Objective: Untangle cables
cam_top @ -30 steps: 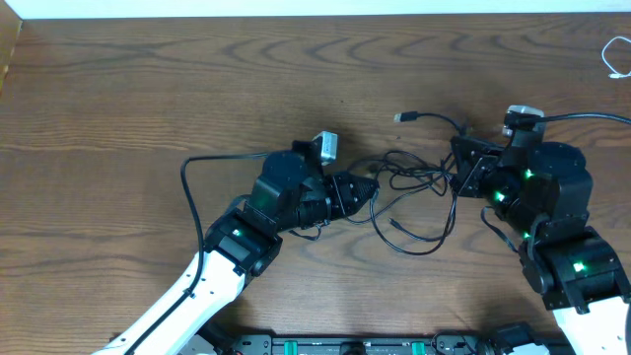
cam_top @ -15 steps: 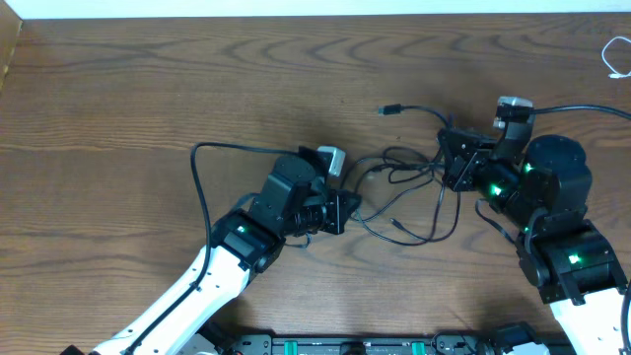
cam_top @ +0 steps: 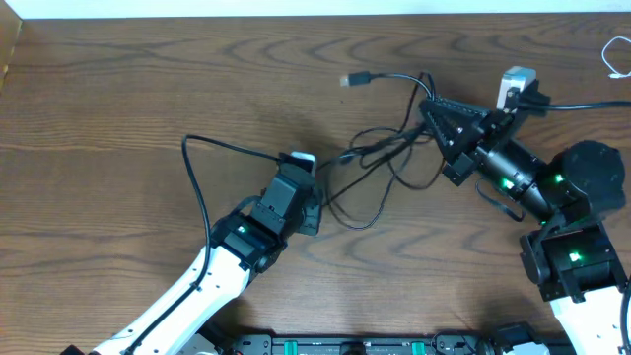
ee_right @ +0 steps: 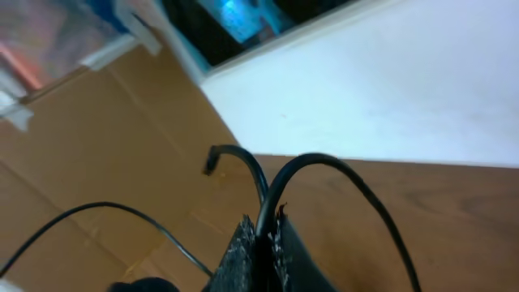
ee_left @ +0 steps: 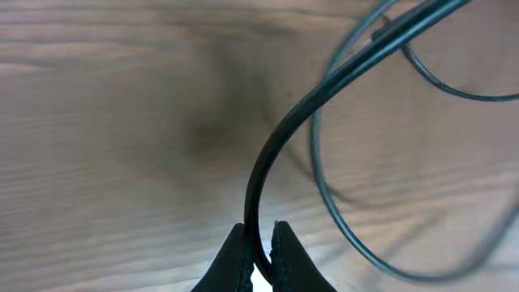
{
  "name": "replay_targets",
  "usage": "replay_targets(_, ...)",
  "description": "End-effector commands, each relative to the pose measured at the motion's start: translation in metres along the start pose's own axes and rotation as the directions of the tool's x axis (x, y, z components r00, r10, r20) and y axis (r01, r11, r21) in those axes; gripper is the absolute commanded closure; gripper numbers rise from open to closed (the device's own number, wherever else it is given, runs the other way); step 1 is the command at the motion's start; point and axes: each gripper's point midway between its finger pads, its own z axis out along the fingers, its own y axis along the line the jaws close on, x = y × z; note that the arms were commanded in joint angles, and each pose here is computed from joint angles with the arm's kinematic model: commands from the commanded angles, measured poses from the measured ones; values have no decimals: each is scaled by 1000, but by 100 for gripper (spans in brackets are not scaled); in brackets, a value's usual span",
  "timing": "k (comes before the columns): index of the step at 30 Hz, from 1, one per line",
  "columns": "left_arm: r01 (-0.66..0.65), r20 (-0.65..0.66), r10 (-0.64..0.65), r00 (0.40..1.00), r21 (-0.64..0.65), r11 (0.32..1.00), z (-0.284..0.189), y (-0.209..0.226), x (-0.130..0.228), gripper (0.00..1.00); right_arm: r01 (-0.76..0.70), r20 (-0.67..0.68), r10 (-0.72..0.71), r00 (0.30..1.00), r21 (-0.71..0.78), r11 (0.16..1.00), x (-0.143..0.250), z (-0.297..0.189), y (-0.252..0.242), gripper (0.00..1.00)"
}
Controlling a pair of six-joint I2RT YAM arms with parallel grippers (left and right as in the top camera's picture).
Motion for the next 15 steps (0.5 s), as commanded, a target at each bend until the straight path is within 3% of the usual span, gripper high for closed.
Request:
replay_targets(1, 21, 27, -17, 999, -163, 986, -3, 30, -2, 92, 8, 86, -9, 996, 15, 1000, -29, -11, -2, 97)
replay_targets(6, 38, 25, -35, 999, -166, 985, -3, 31, -1, 92, -33, 187, 0, 982, 176, 984, -52, -26, -40, 93)
replay_targets(12, 53, 10, -52, 999, -231, 971, -5, 43, 6, 93, -90, 351, -100, 931, 486, 870, -90, -74, -109, 94)
replay_targets(15, 87, 17, -86, 996, -263, 961, -7, 49, 8, 93, -128, 348, -75, 935, 528, 840, -86, -85, -125, 92)
